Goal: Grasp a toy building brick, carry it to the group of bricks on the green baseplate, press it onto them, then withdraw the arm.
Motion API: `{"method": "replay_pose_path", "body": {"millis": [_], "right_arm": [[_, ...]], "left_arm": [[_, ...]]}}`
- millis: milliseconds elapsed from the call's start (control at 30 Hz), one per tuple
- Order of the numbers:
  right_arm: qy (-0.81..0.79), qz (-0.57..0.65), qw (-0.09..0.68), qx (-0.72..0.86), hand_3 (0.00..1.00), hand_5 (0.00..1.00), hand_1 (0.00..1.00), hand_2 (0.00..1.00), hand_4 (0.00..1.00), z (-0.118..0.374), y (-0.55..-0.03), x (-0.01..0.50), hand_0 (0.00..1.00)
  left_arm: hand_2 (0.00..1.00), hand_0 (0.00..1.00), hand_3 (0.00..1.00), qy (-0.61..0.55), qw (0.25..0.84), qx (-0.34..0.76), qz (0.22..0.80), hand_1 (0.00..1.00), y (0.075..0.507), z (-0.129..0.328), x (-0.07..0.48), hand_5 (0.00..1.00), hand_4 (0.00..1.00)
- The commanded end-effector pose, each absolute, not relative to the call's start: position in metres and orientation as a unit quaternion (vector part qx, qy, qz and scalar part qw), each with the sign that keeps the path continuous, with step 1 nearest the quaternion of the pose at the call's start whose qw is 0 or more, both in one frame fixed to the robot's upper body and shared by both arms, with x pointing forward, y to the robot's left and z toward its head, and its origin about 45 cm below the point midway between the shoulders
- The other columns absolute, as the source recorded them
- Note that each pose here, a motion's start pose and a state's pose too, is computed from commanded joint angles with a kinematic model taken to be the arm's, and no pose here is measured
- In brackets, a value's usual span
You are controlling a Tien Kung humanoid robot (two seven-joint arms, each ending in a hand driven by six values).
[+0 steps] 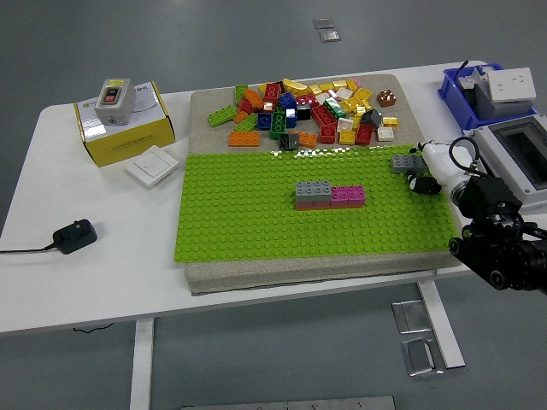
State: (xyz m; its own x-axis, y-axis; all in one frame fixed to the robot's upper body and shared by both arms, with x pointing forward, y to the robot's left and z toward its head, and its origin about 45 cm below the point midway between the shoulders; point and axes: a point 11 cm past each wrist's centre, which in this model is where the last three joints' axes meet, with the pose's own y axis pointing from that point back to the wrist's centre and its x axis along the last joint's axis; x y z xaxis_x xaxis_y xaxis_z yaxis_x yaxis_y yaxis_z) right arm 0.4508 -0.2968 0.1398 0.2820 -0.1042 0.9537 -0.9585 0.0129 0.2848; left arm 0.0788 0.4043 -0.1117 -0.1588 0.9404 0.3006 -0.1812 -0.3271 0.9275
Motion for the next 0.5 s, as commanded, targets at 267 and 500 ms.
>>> {"method": "replay_pose_path", "body": {"millis": [267,500], "right_arm": [[-0.461,0.383,0.547,0.585,0.671,0.356,0.830,0.915,0.511,0.1406,-0.2968,0.4544,0.770],[-0.458,0.377,0.552,0.586,0.639,0.355,0.831,0.914,0.509,0.1358,-0.2965,0.4526,0.770]], "left_arm": [[0.589,0.663,0.605,0.387,0.432,0.486,0.653,0.662,0.4046,-0.1109,0.0824,0.654,0.212],[0.589,0.663,0.605,0.387,0.433,0.486,0.653,0.662,0.4043,-0.1108,0.0833,0.655,0.212]]}}
